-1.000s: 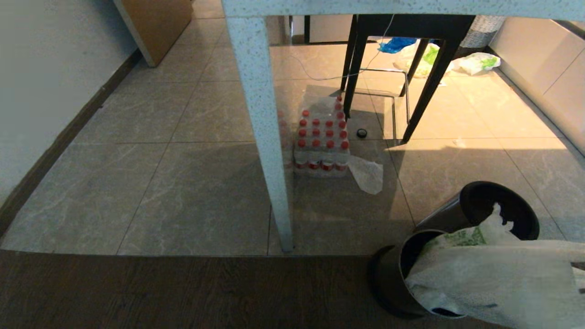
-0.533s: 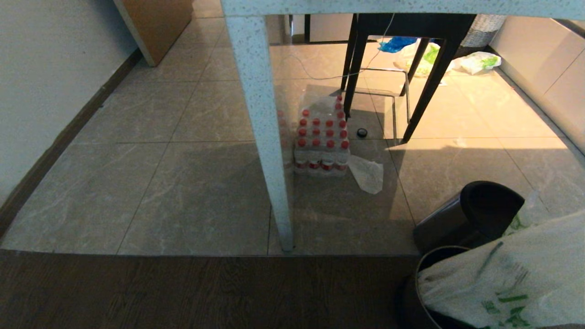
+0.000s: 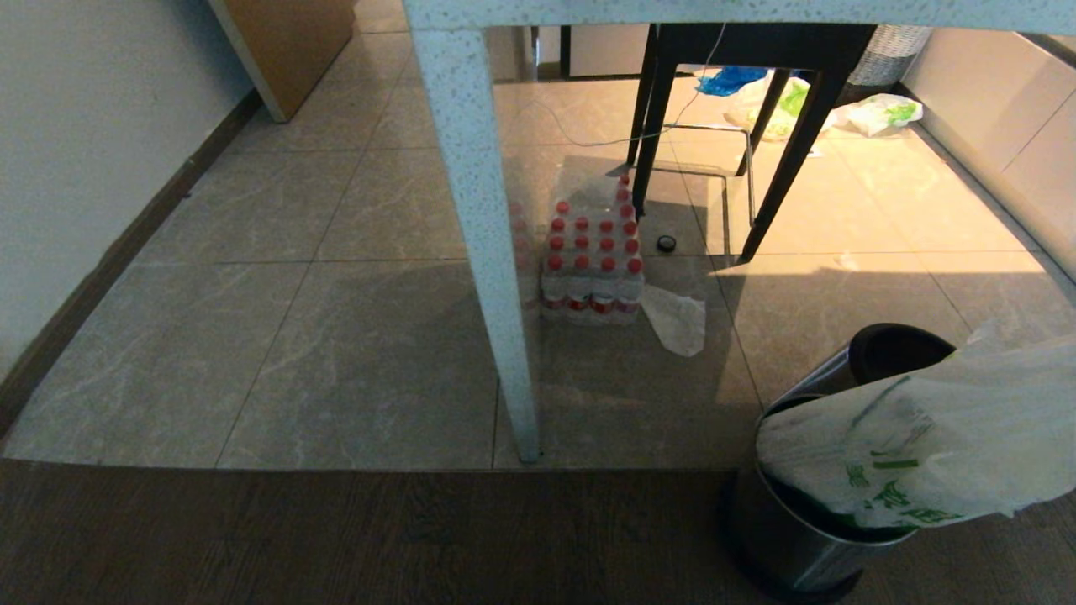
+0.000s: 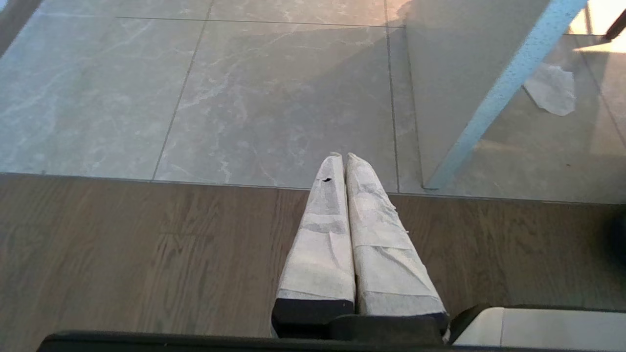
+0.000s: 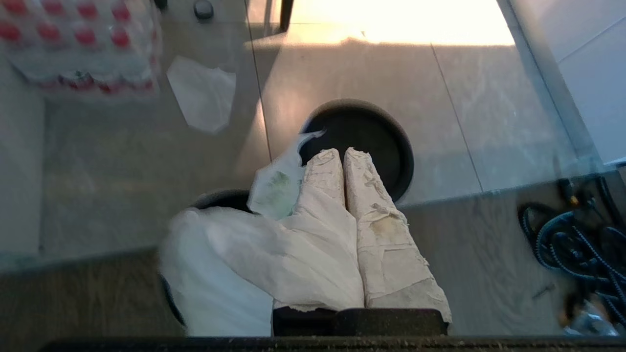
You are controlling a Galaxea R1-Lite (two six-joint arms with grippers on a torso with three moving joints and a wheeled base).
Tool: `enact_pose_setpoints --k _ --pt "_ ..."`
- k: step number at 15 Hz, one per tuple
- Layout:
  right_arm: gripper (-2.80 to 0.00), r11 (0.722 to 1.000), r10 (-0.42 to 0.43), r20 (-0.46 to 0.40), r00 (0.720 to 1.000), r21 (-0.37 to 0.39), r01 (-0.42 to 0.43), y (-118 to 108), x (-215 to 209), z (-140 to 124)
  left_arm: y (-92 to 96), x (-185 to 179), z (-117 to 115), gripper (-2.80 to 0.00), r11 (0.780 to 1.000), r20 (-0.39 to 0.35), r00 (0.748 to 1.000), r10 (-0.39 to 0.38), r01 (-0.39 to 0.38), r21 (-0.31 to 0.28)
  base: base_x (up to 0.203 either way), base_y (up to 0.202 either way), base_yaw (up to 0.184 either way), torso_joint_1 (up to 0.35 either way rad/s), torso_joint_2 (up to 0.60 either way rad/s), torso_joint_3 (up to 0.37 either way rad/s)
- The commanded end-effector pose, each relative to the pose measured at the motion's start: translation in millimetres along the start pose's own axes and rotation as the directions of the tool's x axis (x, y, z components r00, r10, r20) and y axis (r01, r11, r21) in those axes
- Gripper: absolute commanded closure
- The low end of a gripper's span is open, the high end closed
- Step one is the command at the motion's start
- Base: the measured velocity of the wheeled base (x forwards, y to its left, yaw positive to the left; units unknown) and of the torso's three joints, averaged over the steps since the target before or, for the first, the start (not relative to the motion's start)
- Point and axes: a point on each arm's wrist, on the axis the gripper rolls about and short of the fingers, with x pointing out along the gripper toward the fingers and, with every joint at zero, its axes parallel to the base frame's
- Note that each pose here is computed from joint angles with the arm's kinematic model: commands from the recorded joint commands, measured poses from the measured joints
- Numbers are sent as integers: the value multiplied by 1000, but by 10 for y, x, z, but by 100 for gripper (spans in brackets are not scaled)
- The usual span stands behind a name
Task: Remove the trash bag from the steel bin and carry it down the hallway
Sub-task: Pick up the trash bag
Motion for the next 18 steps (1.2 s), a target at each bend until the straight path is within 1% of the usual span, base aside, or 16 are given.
enact_pose_setpoints --k 1,3,4,6,7,8,9,10,11,12,13,14,15,16,17,18 --pt "0 1000 -2 -3 1000 -8 2 5 -1 -42 0 0 1 0 1000 2 1000 0 0 0 0 0 0 0 0 0" --pt "0 1000 -10 42 999 9 10 28 100 191 0 -1 1 0 1000 3 1000 0 0 0 0 0 0 0 0 0" --pt "0 1000 -12 44 999 9 12 44 141 228 0 -1 1 0 1000 2 1000 0 0 0 0 0 0 0 0 0" --pt "0 1000 -11 17 1000 10 10 29 102 185 0 -1 1 0 1000 3 1000 0 0 0 0 0 0 0 0 0" --pt "0 1000 -9 -13 1000 -5 9 22 66 83 0 -1 1 0 1000 2 1000 0 0 0 0 0 0 0 0 0" --pt "0 999 -5 -65 998 -33 3 38 55 -112 0 -1 1 0 1000 3 1000 0 0 0 0 0 0 0 0 0" --pt "0 997 -5 -141 990 -73 -5 61 41 -388 0 -1 1 0 1000 3 1000 0 0 0 0 0 0 0 0 0" --pt "0 993 -13 -221 975 -115 -13 76 12 -676 0 -1 0 0 1000 1 1000 -1 1 0 0 0 0 0 0 0" --pt "0 989 -23 -277 961 -146 -19 84 -14 -875 0 0 -1 0 1000 0 1000 0 0 0 0 0 0 0 0 0" --pt "0 987 -27 -299 954 -160 -23 91 -15 -946 0 -1 1 0 1000 3 1000 0 0 0 0 0 0 0 0 0" --pt "0 987 -28 -296 955 -159 -20 100 9 -918 0 0 1 0 1000 1 1000 0 0 0 0 0 0 0 0 0" --pt "0 990 -27 -261 965 -140 -10 110 62 -771 0 -1 1 0 1000 3 1000 0 0 0 0 0 0 0 0 0" --pt "0 994 -25 -199 980 -107 4 113 119 -534 0 -1 0 0 1000 2 1000 0 0 0 0 0 0 0 0 0" --pt "0 998 -25 -100 995 -54 20 99 168 -165 0 -1 0 0 1000 2 1000 0 0 0 0 0 0 0 0 0" --pt "0 999 -31 9 999 6 31 63 179 240 0 -1 1 0 1000 2 1000 0 0 0 0 0 0 0 0 0" --pt "0 998 -38 83 996 48 34 27 164 514 0 -1 -1 0 1000 2 1000 0 0 0 0 0 0 0 0 0"
